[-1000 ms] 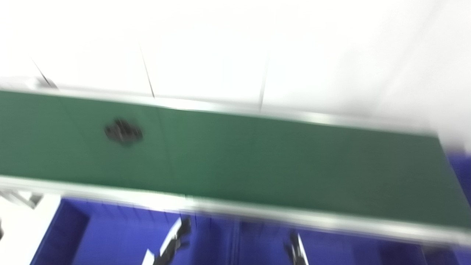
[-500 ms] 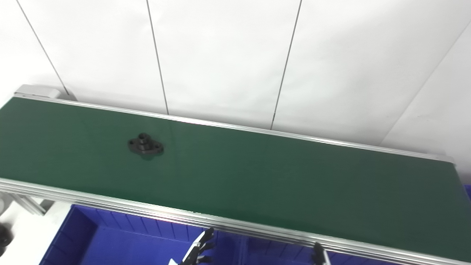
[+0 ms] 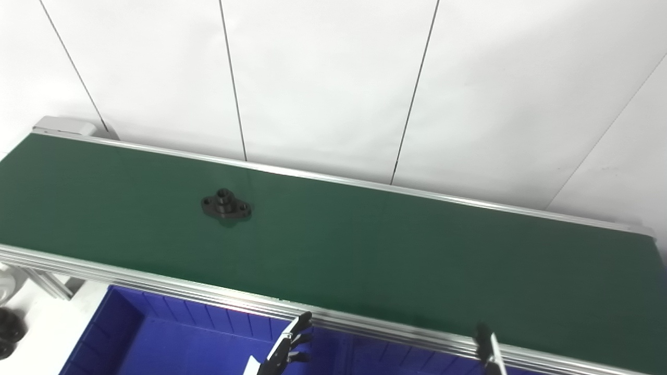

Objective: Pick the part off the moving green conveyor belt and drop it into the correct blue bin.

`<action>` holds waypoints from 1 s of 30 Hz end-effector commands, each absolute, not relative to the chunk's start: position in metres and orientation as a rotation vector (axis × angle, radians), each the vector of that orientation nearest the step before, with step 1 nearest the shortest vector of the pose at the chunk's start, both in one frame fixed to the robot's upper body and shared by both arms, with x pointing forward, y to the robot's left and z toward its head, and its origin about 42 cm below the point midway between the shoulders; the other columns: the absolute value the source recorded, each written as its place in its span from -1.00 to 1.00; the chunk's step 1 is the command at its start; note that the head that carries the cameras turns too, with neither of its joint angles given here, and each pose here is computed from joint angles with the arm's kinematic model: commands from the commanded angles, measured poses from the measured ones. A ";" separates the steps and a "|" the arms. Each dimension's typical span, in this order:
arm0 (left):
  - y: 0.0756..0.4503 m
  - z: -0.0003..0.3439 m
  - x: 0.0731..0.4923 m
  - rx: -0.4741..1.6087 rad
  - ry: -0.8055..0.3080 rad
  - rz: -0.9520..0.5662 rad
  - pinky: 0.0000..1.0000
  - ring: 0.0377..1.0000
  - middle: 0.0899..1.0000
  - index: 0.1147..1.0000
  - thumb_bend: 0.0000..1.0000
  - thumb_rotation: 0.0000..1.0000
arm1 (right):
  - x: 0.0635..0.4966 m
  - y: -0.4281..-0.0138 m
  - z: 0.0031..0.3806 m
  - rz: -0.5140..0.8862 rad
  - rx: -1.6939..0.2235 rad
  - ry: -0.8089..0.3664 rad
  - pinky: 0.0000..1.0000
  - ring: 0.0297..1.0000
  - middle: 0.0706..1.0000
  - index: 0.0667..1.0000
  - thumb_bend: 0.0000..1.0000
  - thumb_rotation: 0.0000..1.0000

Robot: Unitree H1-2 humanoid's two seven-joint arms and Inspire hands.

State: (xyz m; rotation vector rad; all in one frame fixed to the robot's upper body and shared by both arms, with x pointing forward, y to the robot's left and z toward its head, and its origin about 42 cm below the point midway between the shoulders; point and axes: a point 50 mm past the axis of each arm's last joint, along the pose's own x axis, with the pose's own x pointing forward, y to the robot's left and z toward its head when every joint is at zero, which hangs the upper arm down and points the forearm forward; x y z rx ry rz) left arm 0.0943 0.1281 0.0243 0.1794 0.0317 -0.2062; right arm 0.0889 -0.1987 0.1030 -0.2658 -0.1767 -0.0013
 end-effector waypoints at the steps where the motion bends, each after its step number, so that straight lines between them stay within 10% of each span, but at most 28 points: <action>1: 0.114 0.030 0.095 0.134 -0.011 -0.207 0.41 0.67 0.78 0.79 0.50 0.80 | 0.104 -0.192 0.126 -0.027 -0.278 -0.303 0.99 1.00 1.00 1.00 0.40 0.69; 11: 0.113 0.029 0.098 0.125 -0.012 -0.224 0.46 0.69 0.79 0.79 0.52 0.74 | 0.203 -0.189 0.175 -0.022 -0.513 -0.521 0.93 0.93 0.95 0.99 0.42 0.90; 18: 0.113 0.029 0.100 0.125 -0.019 -0.228 0.46 0.71 0.82 0.81 0.49 0.73 | 0.248 -0.186 0.202 0.018 -0.631 -0.485 0.50 0.71 0.77 0.90 0.66 0.74; 30: 0.102 0.029 0.105 0.103 -0.024 -0.240 0.40 0.68 0.79 0.82 0.55 0.63 | 0.335 -0.153 0.228 0.165 -0.950 -0.457 0.43 0.66 0.73 0.86 0.83 0.68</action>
